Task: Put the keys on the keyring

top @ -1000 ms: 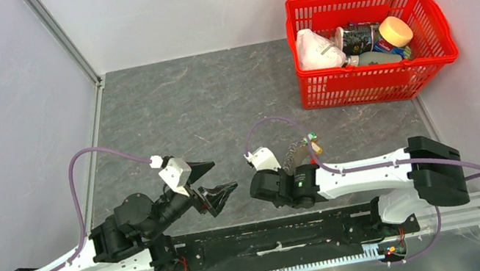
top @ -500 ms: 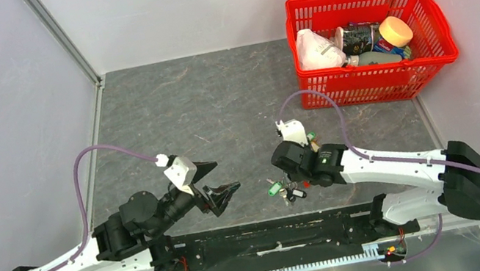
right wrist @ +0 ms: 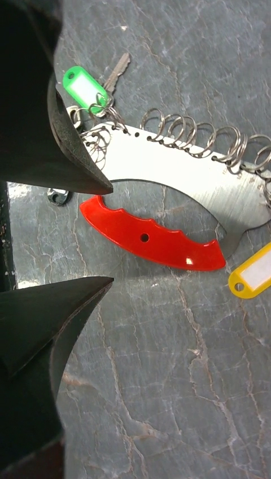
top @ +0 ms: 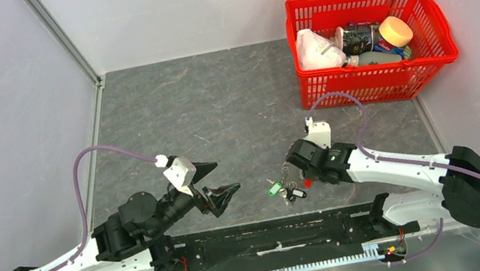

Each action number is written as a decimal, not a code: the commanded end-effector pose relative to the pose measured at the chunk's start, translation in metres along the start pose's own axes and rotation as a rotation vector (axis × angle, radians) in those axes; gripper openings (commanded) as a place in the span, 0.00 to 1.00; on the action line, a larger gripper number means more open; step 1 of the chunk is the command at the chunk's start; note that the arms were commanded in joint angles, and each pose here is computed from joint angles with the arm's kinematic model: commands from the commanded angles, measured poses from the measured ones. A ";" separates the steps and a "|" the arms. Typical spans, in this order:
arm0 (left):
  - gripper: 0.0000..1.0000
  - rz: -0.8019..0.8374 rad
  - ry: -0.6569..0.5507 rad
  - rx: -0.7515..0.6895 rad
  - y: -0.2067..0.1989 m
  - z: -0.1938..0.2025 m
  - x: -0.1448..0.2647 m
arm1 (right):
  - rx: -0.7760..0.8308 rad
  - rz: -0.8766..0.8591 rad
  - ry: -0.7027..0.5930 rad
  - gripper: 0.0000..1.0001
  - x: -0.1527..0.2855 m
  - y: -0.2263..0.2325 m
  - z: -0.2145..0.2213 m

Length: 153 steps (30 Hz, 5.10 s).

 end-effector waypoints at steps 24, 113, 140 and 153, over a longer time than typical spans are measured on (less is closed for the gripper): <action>0.88 0.015 -0.040 0.024 -0.002 -0.005 0.001 | -0.215 0.169 0.079 0.64 -0.044 -0.005 0.034; 0.89 0.006 -0.038 0.039 0.000 -0.005 0.006 | 0.167 -0.350 0.250 0.52 0.026 0.104 0.086; 0.90 0.011 -0.026 0.033 -0.002 -0.004 0.003 | 0.085 -0.126 -0.101 0.66 -0.034 0.122 -0.075; 0.90 -0.011 -0.023 0.035 0.002 -0.004 0.005 | 0.096 -0.041 -0.066 0.62 -0.069 0.122 -0.065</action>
Point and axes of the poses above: each gripper's point midway between its finger pads, its own x axis back along the fingers, its own y axis along the line the jaws close on, z = x × y, the point moved 1 cm from there along x, back along the fingers, and after that the axes turned 8 degrees about x, right-handed, at the moved point
